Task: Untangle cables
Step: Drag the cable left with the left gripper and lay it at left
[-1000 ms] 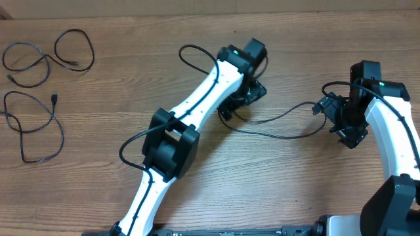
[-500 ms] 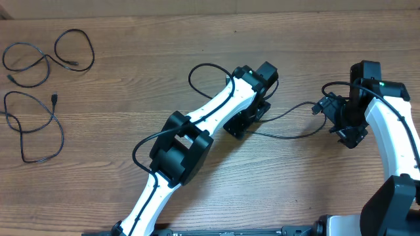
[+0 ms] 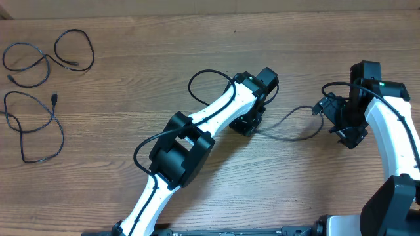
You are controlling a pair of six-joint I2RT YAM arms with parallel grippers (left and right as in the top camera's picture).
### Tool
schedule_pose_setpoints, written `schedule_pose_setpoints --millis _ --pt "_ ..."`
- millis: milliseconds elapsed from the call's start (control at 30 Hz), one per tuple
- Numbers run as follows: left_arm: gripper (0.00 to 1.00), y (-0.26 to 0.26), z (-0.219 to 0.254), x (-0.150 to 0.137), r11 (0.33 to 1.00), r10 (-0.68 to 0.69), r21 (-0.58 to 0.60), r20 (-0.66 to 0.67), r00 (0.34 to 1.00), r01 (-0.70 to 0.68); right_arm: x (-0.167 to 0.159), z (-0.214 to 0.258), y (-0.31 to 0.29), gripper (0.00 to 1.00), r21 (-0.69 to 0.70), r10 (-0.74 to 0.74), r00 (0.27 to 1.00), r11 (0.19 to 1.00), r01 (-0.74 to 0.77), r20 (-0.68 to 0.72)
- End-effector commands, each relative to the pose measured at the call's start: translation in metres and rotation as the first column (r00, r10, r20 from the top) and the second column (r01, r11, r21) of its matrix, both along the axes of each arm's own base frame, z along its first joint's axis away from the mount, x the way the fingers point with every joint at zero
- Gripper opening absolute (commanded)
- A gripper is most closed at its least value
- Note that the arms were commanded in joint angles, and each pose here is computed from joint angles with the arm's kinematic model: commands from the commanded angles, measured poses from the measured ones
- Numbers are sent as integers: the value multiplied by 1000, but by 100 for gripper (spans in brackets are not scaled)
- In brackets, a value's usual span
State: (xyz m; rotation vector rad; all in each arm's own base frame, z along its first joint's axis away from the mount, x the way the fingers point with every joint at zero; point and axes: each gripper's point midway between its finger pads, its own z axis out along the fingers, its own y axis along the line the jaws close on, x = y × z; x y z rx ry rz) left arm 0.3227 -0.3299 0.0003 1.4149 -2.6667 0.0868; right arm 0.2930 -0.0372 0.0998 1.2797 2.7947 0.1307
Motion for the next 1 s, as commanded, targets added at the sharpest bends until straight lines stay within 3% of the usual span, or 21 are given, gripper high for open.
schedule_pose_setpoints --millis 0,167,333,600,767,967 --pt "4 30 -21 -7 989 -14 149 -3 1000 14 5 5 -1 100 -8 17 1000 1000 -17 22" --pt "5 81 -1 10 952 -46 304 22 999 37 5 5 -1 100 -10 31 999 999 -31 23" --pt "4 176 62 42 873 -11 488 76 997 -28 7 6 -2 100 -12 31 999 999 -30 32" --pt "4 302 131 88 851 -64 524 155 986 -27 8 6 -2 100 -11 30 999 999 -30 35" --pt "4 370 137 95 850 -55 527 130 990 -22 14 7 -2 100 -13 27 998 1000 -27 61" --pt "4 432 134 108 836 -166 542 93 982 90 26 9 -4 100 -23 28 993 999 -26 111"
